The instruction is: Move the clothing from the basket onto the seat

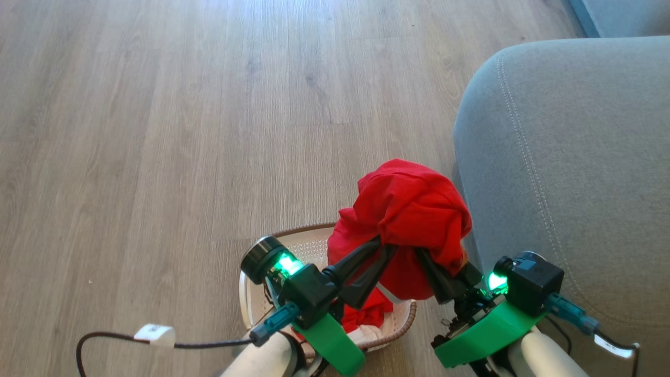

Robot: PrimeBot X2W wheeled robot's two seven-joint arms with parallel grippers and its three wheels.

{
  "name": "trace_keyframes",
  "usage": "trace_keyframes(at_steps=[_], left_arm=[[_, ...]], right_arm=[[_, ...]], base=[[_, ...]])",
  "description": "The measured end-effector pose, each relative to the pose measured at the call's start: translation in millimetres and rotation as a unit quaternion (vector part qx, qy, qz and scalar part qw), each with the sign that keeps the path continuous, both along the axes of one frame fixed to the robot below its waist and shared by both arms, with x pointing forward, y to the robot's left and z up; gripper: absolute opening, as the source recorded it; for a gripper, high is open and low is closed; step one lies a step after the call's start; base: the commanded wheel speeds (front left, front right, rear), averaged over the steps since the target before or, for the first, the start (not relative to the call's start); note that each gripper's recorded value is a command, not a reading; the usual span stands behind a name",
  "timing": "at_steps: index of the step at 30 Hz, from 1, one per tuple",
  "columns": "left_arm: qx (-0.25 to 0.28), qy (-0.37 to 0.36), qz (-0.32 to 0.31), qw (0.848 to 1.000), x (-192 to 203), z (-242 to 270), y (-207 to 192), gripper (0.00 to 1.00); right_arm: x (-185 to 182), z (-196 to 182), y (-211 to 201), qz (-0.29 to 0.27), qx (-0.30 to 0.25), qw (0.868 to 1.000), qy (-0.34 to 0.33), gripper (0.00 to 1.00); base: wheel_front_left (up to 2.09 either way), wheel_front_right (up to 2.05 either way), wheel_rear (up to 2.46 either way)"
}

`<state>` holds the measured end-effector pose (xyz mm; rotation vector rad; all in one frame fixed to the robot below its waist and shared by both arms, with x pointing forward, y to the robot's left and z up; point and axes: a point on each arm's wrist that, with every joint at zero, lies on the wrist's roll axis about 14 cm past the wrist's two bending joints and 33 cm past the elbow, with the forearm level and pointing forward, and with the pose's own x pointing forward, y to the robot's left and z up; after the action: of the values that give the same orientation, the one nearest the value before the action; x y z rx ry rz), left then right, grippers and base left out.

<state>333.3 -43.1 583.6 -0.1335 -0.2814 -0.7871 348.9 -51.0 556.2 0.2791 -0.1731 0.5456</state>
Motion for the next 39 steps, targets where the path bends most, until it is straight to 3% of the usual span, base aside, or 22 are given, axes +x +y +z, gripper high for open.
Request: trace_keyframes(at_steps=[2,3,4,6,27,39], left_arm=[[0.0,0.0,0.0,1.0,1,0,0,0.0],[-0.001,0.001,0.002,1.0,1,0,1,0.35],[-0.001,0.001,0.005,1.0,3,0,2,0.53],[-0.003,0.0,0.013,1.0,6,1,7,0.99],[0.025,0.029,0.083,0.996,22,-25,44,1.0],[0.03,0.087,0.081,0.992,17,-59,45,1.0]], right_arm=[[0,0,-1,-0.001,0.0,1.0,0.0,0.0],[0,0,-1,-0.001,0.0,1.0,0.0,0.0],[0,0,-1,-0.002,0.001,1.0,0.0,0.0],[3,1,-5,-0.009,0.001,1.0,-0.001,0.0],[25,25,-64,-0.115,-0.018,0.992,-0.049,0.0],[33,16,-116,-0.205,-0.021,0.978,-0.033,0.0]], base=[[0.0,0.0,0.0],[0.0,0.0,0.0],[0.0,0.0,0.0],[0.0,0.0,0.0],[0.0,0.0,0.0],[0.0,0.0,0.0]])
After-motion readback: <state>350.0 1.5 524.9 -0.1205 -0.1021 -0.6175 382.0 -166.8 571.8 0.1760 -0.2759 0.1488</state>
